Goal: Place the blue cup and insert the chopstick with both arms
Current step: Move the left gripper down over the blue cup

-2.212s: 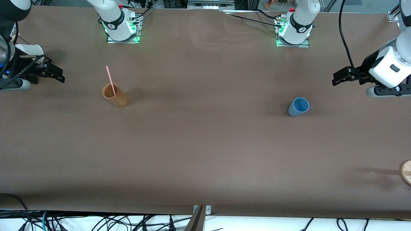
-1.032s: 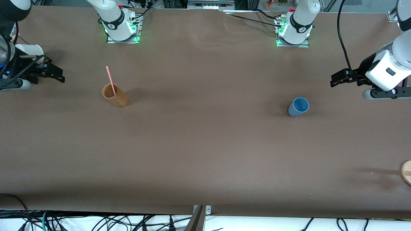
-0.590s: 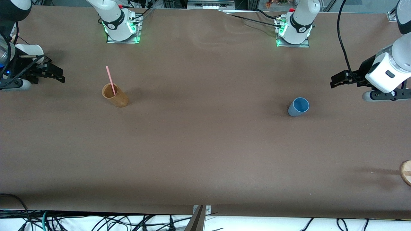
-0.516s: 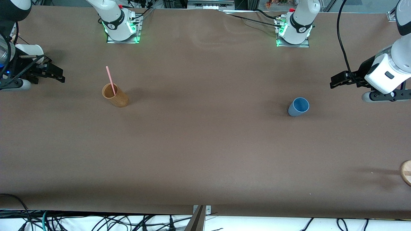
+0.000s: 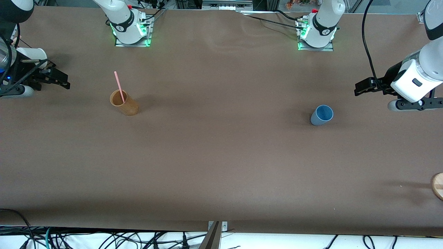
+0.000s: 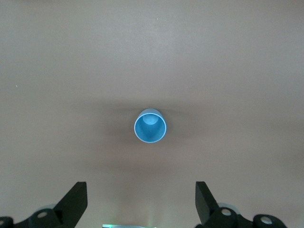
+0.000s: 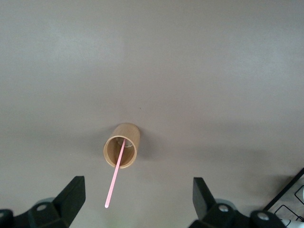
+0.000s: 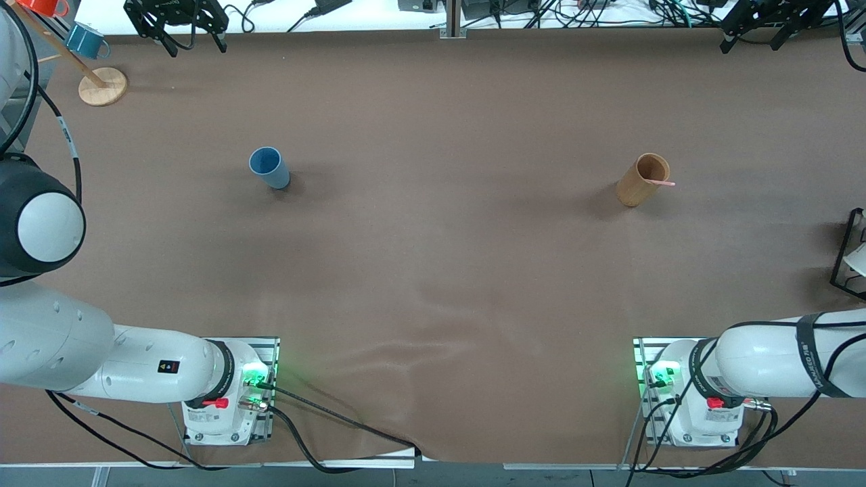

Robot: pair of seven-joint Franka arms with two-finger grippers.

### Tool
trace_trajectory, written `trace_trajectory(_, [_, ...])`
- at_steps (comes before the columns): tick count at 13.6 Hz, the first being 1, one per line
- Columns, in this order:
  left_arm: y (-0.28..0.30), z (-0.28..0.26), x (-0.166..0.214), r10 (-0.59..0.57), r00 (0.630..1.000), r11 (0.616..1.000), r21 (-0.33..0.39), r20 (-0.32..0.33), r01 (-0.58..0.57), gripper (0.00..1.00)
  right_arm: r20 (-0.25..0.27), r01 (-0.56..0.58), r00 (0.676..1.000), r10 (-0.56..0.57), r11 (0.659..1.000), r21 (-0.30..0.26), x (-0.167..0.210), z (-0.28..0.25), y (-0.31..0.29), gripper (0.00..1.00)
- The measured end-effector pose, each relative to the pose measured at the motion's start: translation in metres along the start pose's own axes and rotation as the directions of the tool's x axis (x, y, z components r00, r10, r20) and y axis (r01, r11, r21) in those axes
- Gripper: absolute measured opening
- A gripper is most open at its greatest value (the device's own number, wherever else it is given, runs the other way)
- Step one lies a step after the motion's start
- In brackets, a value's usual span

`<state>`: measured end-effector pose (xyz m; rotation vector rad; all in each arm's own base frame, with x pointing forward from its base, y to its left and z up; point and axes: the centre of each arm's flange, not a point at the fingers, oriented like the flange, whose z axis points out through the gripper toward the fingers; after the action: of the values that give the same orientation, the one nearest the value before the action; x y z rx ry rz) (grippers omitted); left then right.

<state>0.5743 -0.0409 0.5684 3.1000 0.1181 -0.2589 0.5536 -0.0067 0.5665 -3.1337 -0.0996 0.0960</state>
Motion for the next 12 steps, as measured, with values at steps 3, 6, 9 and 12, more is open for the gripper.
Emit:
trace_trajectory(3, [0.006,0.000,-0.001,0.014,1.000,1.000,0.001,0.001,-0.014,1.00,0.000,0.000,1.000,0.000,1.000,0.000,0.000,0.000,0.000,1.00])
trace_trajectory(6, [0.014,0.002,-0.001,0.027,1.000,1.000,0.003,0.004,-0.027,1.00,0.000,0.000,1.000,0.000,1.000,0.000,0.000,0.000,0.000,1.00])
trace_trajectory(9, [0.014,0.005,-0.001,0.027,1.000,1.000,0.004,0.011,-0.027,1.00,0.000,0.000,1.000,0.000,1.000,0.000,0.000,0.000,0.000,1.00])
trace_trajectory(12, [0.021,0.034,0.001,0.046,0.997,0.999,0.016,0.061,-0.047,1.00,0.000,0.000,1.000,0.000,1.000,0.000,0.000,0.000,0.000,1.00])
